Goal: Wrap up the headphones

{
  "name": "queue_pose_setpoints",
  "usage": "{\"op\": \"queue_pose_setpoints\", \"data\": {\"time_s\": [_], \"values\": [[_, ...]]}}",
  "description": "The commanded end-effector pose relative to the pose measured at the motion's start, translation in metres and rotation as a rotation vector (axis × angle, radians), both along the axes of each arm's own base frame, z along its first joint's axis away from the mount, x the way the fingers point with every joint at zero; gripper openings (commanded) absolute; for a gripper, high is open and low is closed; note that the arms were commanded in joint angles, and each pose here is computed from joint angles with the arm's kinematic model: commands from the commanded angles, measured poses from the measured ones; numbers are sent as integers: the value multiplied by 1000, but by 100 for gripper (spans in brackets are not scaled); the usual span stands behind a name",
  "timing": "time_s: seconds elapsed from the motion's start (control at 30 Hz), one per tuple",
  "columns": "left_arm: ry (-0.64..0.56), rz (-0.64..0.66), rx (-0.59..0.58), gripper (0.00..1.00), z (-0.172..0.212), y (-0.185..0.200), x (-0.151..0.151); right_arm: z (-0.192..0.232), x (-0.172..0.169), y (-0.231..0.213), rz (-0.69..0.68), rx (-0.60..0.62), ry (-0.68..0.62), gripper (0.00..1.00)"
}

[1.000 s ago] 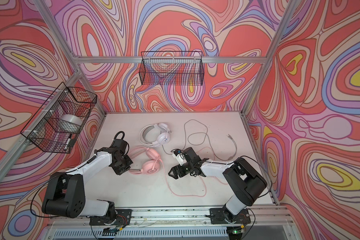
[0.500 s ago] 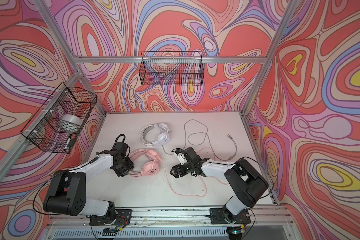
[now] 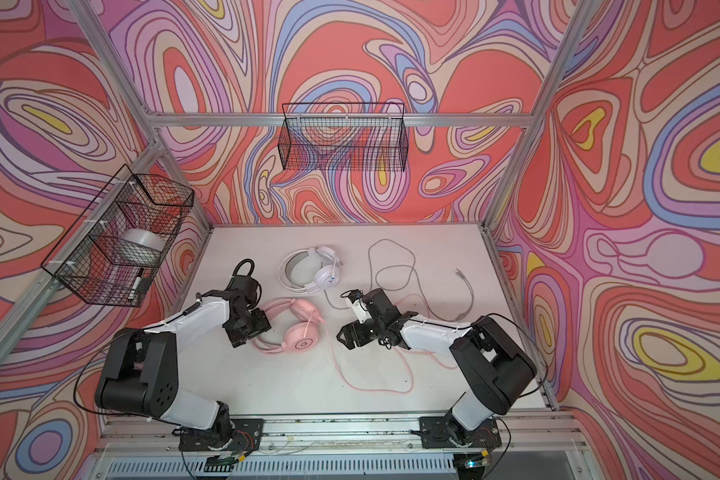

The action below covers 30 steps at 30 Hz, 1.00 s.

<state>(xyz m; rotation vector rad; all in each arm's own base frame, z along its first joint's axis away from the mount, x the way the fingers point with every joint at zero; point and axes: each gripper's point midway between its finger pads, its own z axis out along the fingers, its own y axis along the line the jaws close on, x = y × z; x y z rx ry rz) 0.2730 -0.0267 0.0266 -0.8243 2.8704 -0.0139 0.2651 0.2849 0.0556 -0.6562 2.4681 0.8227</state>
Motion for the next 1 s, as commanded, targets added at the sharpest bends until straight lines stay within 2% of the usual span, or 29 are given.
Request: {"op": "queue_pose_setpoints", "data": {"time_s": [0.0, 0.13, 0.3, 0.63, 0.87, 0.97], "values": [[54, -82, 45, 67, -5, 6, -2, 1, 3, 1, 2, -17, -19, 88], [109, -105, 20, 59, -16, 1, -7, 2, 2, -2, -2, -26, -22, 89], [135, -114, 8, 54, -23, 0, -18, 1, 1, -4, -4, -34, -23, 88], [158, -100, 39, 26, -28, 6, -24, 0, 1, -3, 9, -37, -21, 88], [120, -65, 13, 4, -17, 2, -19, -8, -10, -7, 66, -73, 7, 88], [98, -71, -5, 0, -9, -1, -15, -7, -13, -10, 87, -98, 3, 88]]}}
